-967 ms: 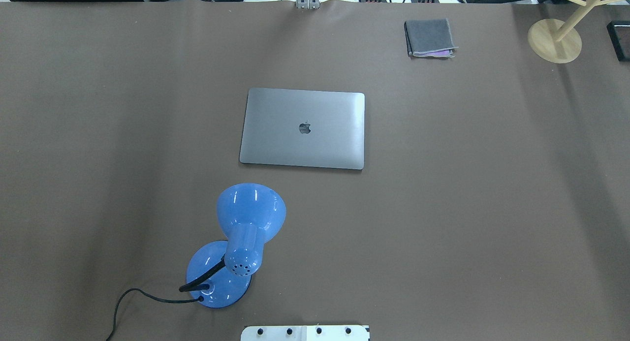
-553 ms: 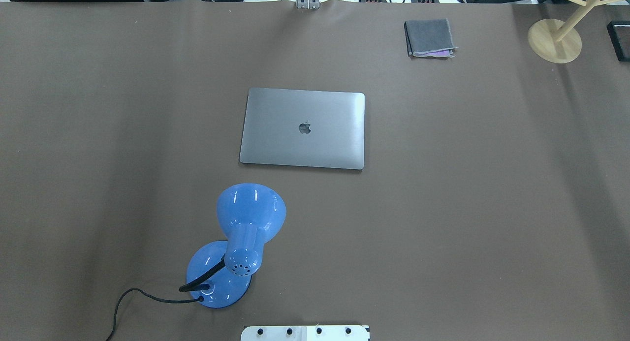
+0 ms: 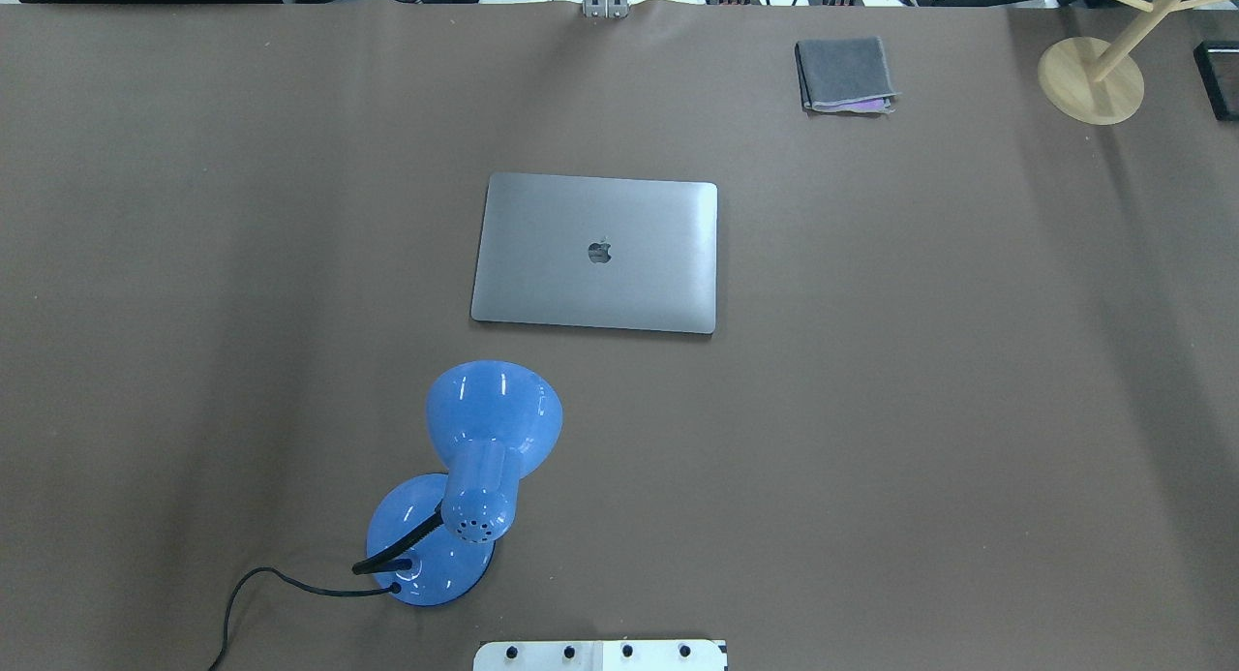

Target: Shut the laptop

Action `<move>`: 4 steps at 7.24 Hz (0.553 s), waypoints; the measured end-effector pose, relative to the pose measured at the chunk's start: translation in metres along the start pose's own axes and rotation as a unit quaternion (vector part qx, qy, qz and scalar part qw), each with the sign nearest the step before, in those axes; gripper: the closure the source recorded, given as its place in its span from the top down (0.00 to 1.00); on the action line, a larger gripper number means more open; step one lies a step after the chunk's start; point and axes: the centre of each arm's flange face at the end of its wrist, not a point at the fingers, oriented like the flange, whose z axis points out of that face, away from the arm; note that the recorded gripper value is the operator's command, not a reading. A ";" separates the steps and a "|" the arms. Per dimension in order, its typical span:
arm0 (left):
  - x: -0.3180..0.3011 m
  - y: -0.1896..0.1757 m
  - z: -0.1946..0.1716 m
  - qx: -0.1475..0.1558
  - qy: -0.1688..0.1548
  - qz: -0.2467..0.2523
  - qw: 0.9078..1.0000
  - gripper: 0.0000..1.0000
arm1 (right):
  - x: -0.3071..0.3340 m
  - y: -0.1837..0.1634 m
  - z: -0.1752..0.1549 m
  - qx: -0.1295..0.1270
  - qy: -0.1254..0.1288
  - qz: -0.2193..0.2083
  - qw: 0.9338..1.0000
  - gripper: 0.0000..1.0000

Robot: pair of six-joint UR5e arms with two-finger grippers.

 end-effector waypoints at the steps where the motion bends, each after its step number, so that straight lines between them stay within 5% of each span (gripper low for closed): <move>1: 0.000 0.000 0.000 0.000 0.000 0.000 1.000 0.99 | 0.000 0.000 0.000 0.000 0.000 0.000 1.000 1.00; 4: -0.001 0.007 0.003 -0.002 0.000 -0.002 1.000 0.99 | 0.000 0.000 0.001 -0.001 0.000 0.000 1.000 1.00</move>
